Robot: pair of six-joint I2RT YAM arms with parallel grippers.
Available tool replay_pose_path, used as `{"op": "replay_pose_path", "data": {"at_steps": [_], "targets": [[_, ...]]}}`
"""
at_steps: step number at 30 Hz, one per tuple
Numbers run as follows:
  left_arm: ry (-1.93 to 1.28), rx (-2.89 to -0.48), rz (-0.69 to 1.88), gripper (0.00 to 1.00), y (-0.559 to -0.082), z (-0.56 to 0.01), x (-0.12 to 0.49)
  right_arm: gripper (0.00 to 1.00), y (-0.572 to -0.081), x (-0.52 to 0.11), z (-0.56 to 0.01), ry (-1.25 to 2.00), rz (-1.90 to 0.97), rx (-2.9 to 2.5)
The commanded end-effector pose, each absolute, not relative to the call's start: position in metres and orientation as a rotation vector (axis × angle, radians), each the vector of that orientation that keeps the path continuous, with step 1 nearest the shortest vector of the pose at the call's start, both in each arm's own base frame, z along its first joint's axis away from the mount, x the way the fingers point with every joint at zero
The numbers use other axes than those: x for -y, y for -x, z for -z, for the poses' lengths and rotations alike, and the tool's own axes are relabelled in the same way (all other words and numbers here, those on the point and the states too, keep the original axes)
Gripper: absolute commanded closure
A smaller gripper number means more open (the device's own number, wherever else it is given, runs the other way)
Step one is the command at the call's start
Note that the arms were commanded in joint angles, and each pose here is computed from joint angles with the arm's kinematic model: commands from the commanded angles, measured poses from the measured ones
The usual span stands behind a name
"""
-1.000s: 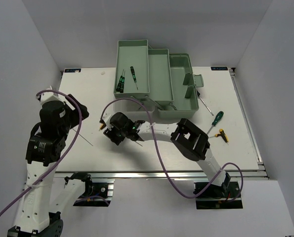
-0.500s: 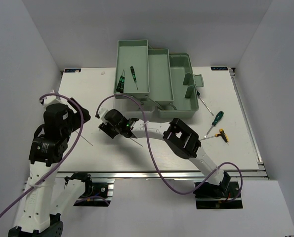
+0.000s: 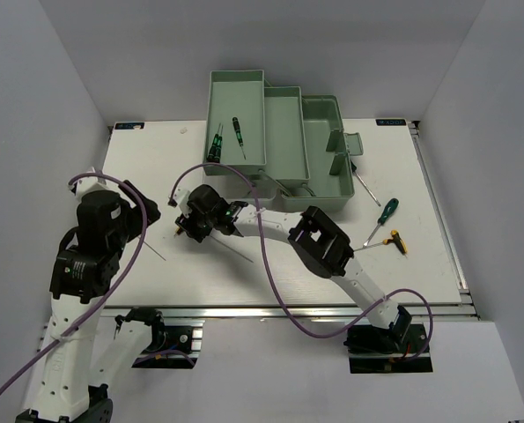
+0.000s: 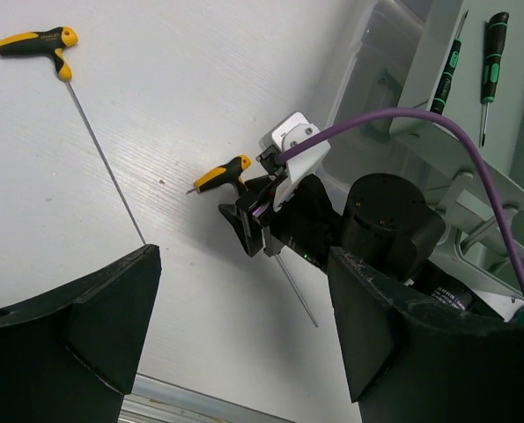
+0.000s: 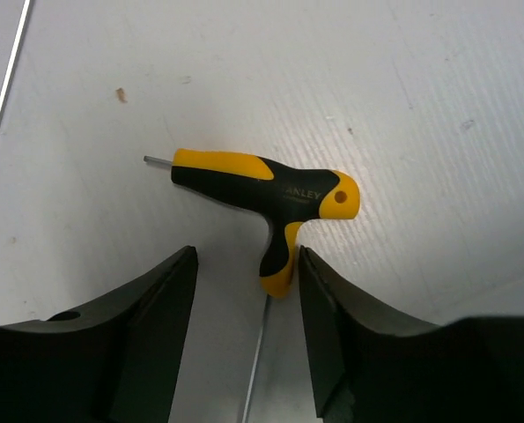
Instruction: Sort the tools into containers
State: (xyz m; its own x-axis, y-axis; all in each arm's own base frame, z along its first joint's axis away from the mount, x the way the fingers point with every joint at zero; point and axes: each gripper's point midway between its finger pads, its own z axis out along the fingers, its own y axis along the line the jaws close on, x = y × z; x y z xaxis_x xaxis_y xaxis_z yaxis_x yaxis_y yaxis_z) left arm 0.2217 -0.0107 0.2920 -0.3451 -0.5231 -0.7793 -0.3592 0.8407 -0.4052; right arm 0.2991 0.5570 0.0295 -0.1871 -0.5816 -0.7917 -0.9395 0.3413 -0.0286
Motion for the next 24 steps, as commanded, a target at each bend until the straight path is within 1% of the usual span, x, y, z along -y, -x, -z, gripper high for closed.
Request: {"op": "replay_pose_path", "data": {"at_steps": [1,2,4,7,8,10,11,12,13,16,17,18,19,20,21,22,23,24], "targets": [[0.683,-1.964,0.182,0.14,-0.212,-0.292,0.006,0.46,-0.279,-0.561,-0.02,1.434,-0.718,-1.892],[0.689,-1.968,0.179,0.14,-0.21,-0.291,0.005,0.48,-0.278,-0.561,-0.018,1.436,-0.718,-1.901],[0.702,-1.967,0.176,0.14,-0.207,-0.289,0.004,0.5,-0.278,-0.558,-0.012,1.433,-0.708,-1.924],[0.738,-1.967,0.169,0.14,-0.203,-0.282,0.001,0.57,-0.281,-0.552,-0.005,1.421,-0.662,-1.961],[0.761,-1.969,0.16,0.14,-0.201,-0.278,0.0,0.63,-0.284,-0.548,-0.003,1.411,-0.635,-1.974],[0.837,-1.945,0.144,0.1,-0.199,-0.269,-0.006,0.75,-0.284,-0.545,-0.001,1.411,-0.61,-1.985],[0.86,-1.933,0.146,0.06,-0.2,-0.266,-0.007,0.89,-0.282,-0.54,0.003,1.421,-0.599,-1.998],[0.882,-1.927,0.153,0.04,-0.201,-0.261,-0.007,0.98,-0.281,-0.536,0.004,1.423,-0.59,-2.007],[0.902,-1.949,0.169,0.04,-0.203,-0.249,-0.003,1.0,-0.281,-0.533,-0.004,1.419,-0.592,-2.0],[0.909,-2.007,0.199,0.04,-0.215,-0.231,0.008,1.0,-0.266,-0.515,-0.015,1.458,-0.615,-1.98],[0.912,-2.048,0.197,0.04,-0.222,-0.223,0.012,1.0,-0.252,-0.502,-0.006,1.513,-0.649,-1.987],[0.911,-2.065,0.193,0.04,-0.227,-0.219,0.014,1.0,-0.246,-0.496,-0.012,1.523,-0.683,-1.985],[0.896,-2.074,0.188,0.04,-0.232,-0.22,0.015,1.0,-0.243,-0.491,-0.037,1.523,-0.725,-1.94],[0.894,-2.082,0.176,0.03,-0.242,-0.217,0.015,1.0,-0.231,-0.486,-0.045,1.56,-0.804,-1.917],[0.885,-2.086,0.168,0.03,-0.247,-0.216,0.016,1.0,-0.227,-0.48,-0.072,1.547,-0.829,-1.871],[0.864,-2.09,0.153,0.03,-0.253,-0.216,0.015,1.0,-0.218,-0.463,-0.062,1.583,-0.826,-1.881],[0.86,-2.082,0.148,0.03,-0.26,-0.216,0.014,1.0,-0.212,-0.455,-0.069,1.598,-0.848,-1.86],[0.863,-2.113,0.14,0.03,-0.267,-0.207,0.014,1.0,-0.209,-0.449,-0.095,1.587,-0.867,-1.796]]}}
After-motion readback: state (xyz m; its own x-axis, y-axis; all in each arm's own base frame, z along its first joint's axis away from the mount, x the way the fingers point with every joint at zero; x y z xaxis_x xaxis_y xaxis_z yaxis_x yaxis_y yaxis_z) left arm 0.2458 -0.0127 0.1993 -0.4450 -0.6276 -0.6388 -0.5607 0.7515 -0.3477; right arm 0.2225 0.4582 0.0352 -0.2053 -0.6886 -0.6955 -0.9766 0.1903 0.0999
